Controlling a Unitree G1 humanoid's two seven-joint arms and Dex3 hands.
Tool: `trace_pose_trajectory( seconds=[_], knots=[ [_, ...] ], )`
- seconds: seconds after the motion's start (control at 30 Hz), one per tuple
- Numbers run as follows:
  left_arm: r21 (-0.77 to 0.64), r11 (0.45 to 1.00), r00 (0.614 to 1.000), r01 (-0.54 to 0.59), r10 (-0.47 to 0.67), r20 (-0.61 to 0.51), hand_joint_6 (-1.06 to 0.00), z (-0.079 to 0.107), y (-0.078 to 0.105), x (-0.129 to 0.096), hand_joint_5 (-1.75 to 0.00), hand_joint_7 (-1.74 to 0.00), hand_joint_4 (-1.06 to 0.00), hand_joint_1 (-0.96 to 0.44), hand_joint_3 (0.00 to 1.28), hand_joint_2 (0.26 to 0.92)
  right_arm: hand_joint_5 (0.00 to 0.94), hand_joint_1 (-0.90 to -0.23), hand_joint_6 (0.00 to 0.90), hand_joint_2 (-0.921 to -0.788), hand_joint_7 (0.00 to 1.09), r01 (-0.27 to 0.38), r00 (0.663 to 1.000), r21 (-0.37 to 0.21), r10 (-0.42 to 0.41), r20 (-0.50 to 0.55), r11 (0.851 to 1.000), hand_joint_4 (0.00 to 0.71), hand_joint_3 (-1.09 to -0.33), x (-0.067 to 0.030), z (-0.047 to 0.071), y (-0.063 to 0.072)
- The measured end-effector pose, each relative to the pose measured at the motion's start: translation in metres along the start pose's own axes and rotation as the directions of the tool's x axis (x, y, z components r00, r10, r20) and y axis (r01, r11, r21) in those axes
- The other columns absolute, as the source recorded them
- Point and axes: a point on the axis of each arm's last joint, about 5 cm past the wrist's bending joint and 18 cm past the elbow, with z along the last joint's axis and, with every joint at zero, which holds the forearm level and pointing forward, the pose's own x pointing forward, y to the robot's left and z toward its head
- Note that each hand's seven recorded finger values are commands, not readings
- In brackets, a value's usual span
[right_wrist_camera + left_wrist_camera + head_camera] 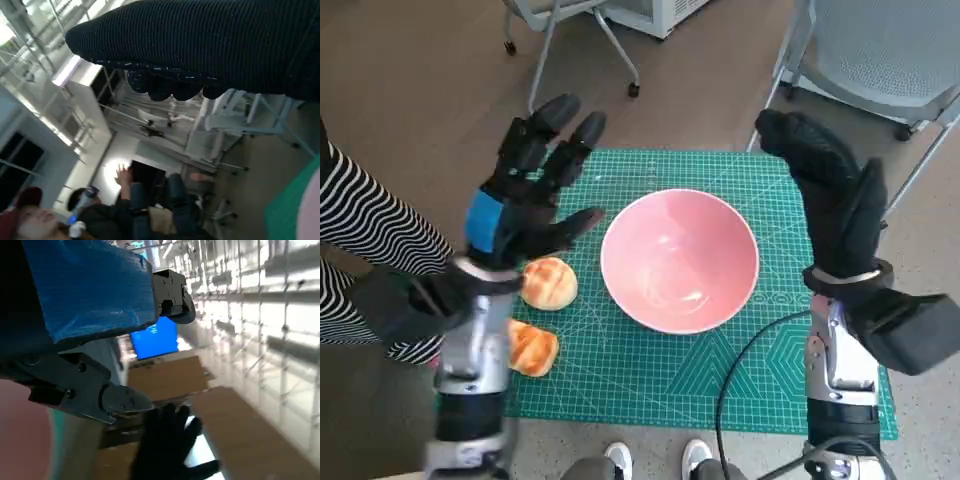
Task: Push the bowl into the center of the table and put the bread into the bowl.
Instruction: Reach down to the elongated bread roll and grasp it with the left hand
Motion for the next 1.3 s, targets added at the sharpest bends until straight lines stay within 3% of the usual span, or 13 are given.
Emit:
trace_pose_trajectory(
  seconds=[0.17,0.3,0.47,0.73,1.03,1.3],
  knots=[
    [0.213,0.967,0.987,0.138,-0.115,-0.116,-0.16,0.023,0.035,-0.01,-0.02,-0.49,-0.31,-0.14,0.06,0.82,0.007,-0.71,0.116,-0.921,0.57,0.014,1.0,-0.002,-0.014,-0.006,1.0,0.208,-0.711,-0.0018,0.002,0.001],
    [0.339,0.904,0.958,0.26,-0.196,-0.21,-0.24,0.048,0.06,-0.018,-0.01,-0.41,-0.33,-0.13,0.03,0.807,0.007,-0.713,0.115,-0.921,0.58,0.022,1.0,-0.007,-0.022,-0.021,1.0,0.211,-0.711,-0.0057,0.003,0.002],
    [0.392,0.854,0.929,0.342,-0.245,-0.277,-0.31,0.067,0.073,-0.026,0.0,-0.34,-0.33,-0.13,0.02,0.803,0.008,-0.716,0.117,-0.921,0.58,0.031,0.999,-0.002,-0.031,-0.029,1.0,0.214,-0.707,-0.0081,0.003,0.002],
    [0.371,0.783,0.837,0.499,-0.326,-0.439,-0.37,0.073,0.073,-0.042,0.0,-0.22,-0.32,-0.14,0.01,0.803,0.006,-0.712,0.139,-0.921,0.59,0.05,0.999,0.029,-0.05,-0.02,0.998,0.213,-0.699,-0.0082,0.003,0.001],
    [0.368,0.696,0.733,0.617,-0.338,-0.591,-0.42,0.076,0.06,-0.051,0.0,-0.12,-0.32,-0.17,0.01,0.799,0.003,-0.7,0.149,-0.921,0.58,0.068,0.998,0.054,-0.067,-0.019,0.996,0.21,-0.692,-0.0091,0.002,0.0],
    [0.318,0.676,0.665,0.665,-0.342,-0.664,-0.44,0.071,0.051,-0.056,0.0,-0.09,-0.31,-0.2,0.01,0.8,0.002,-0.697,0.151,-0.921,0.57,0.064,0.998,0.055,-0.063,-0.026,0.996,0.208,-0.687,-0.0089,0.002,0.0]
  ],
)
